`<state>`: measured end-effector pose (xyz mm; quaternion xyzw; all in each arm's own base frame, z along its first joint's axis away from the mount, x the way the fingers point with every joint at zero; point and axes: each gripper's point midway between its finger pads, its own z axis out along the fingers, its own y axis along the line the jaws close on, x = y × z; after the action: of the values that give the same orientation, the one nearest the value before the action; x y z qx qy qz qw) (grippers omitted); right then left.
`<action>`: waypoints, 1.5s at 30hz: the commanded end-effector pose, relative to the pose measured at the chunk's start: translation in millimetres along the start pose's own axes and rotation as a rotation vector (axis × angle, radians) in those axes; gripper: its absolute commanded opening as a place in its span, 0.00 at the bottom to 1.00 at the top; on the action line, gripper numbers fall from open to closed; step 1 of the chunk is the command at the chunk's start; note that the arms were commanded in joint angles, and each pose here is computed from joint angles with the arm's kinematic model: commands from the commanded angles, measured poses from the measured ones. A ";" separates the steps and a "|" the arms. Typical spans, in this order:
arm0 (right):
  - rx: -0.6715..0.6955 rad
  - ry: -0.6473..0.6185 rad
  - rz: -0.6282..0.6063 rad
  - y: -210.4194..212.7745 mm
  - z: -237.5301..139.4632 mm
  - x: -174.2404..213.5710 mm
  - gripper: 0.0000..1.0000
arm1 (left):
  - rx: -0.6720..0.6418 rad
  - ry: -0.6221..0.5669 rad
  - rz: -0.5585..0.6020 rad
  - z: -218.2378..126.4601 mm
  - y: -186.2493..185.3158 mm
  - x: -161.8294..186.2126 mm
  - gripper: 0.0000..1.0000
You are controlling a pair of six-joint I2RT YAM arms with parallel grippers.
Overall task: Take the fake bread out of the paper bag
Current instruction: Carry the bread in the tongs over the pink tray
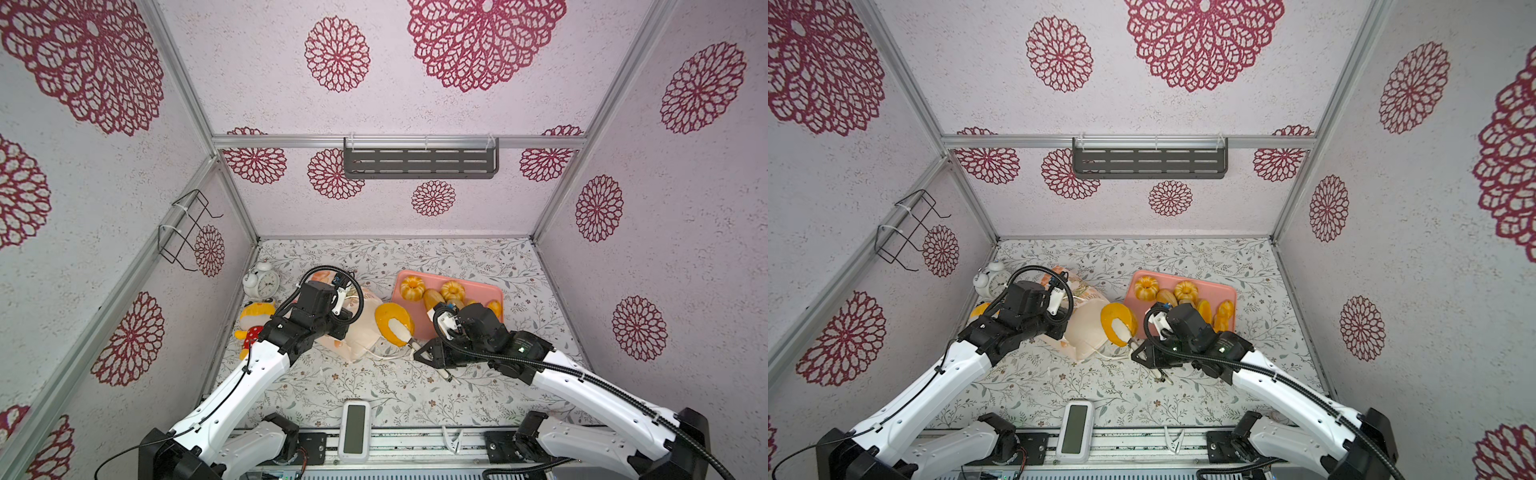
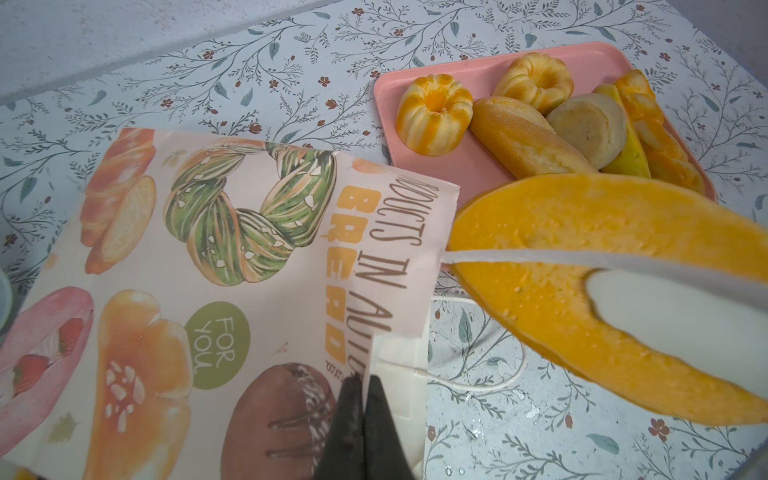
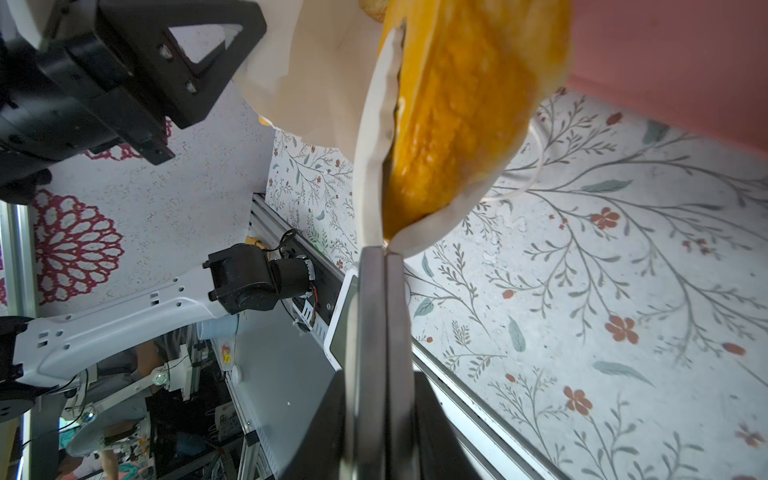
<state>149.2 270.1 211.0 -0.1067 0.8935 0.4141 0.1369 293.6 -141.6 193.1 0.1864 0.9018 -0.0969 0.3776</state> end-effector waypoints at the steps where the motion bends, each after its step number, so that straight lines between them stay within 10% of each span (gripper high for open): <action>1: 0.091 -0.039 -0.007 -7.8 -32.8 3.8 0.00 | -0.024 -0.015 -0.031 -2.2 8.7 -8.9 0.00; 21: 0.942 -0.209 0.036 -101.0 -132.4 -50.1 0.00 | 0.051 -0.051 -0.020 -8.0 0.3 -20.6 0.00; 36: 1.510 0.159 -0.203 -161.2 -127.1 -91.5 0.00 | 0.108 -0.093 -0.052 -14.5 -8.1 -11.3 0.00; 45: 1.568 0.320 -0.309 -188.4 -102.4 -105.2 0.00 | 0.116 -0.102 -0.063 -20.2 -9.6 -7.9 0.00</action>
<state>277.6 86.4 157.8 -0.1363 0.9246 -0.3470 0.0785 281.1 -145.8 206.8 0.1800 0.8853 -0.1597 0.3978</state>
